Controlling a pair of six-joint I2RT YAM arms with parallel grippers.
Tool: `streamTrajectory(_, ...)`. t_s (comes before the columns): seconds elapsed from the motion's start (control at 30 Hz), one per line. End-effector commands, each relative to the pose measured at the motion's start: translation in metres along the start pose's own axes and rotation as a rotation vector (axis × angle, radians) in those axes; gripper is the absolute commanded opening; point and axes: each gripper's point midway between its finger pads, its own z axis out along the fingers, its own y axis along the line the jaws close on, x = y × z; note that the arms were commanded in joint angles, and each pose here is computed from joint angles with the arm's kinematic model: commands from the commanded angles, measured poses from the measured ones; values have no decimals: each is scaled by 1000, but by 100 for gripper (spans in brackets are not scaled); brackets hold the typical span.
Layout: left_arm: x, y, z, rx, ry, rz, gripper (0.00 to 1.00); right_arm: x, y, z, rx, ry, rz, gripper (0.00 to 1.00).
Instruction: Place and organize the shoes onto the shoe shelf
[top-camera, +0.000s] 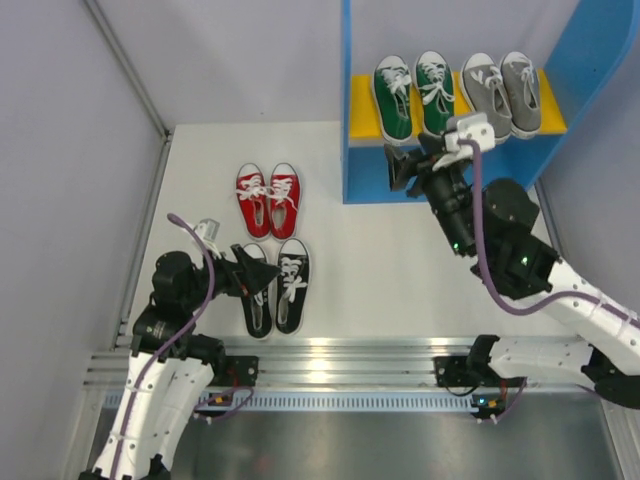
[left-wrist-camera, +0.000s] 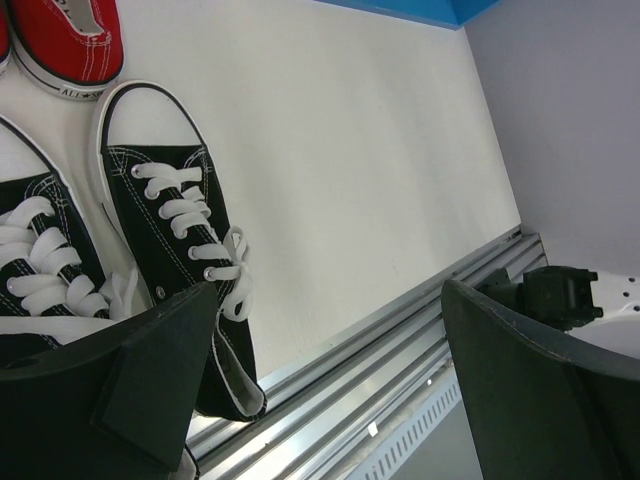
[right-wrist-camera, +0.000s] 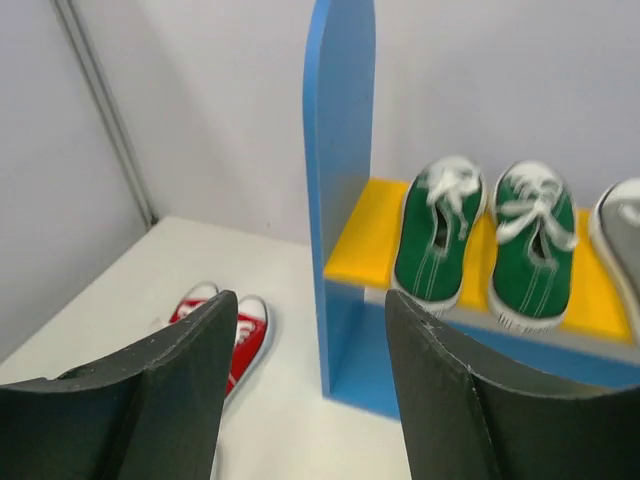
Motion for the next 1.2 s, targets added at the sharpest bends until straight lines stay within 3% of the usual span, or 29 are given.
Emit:
streamTrajectory(0.0, -14, -8, -3, 0, -34, 13, 99, 104, 23, -9, 103, 172, -81, 61)
streamTrajectory(0.27, -48, -6, -13, -95, -168, 25, 99, 246, 131, -58, -41, 354, 136, 60)
streamTrajectory(0.5, -81, -14, -33, -157, -299, 34, 99, 287, 194, -73, -105, 384, 399, 60)
streamTrajectory(0.53, -80, -14, -33, -159, -295, 31, 99, 278, 205, -70, -132, 360, 506, 60)
streamTrajectory(0.63, -78, -14, -33, -154, -292, 32, 99, 292, 218, -74, -145, 387, 585, 58)
streamTrajectory(0.93, -71, -8, -40, -186, -288, 32, 99, 341, 256, -73, -113, 508, 640, 56)
streamTrajectory(1.17, -67, -8, -40, -179, -284, 30, 99, 378, 262, -71, -40, 564, 558, 55)
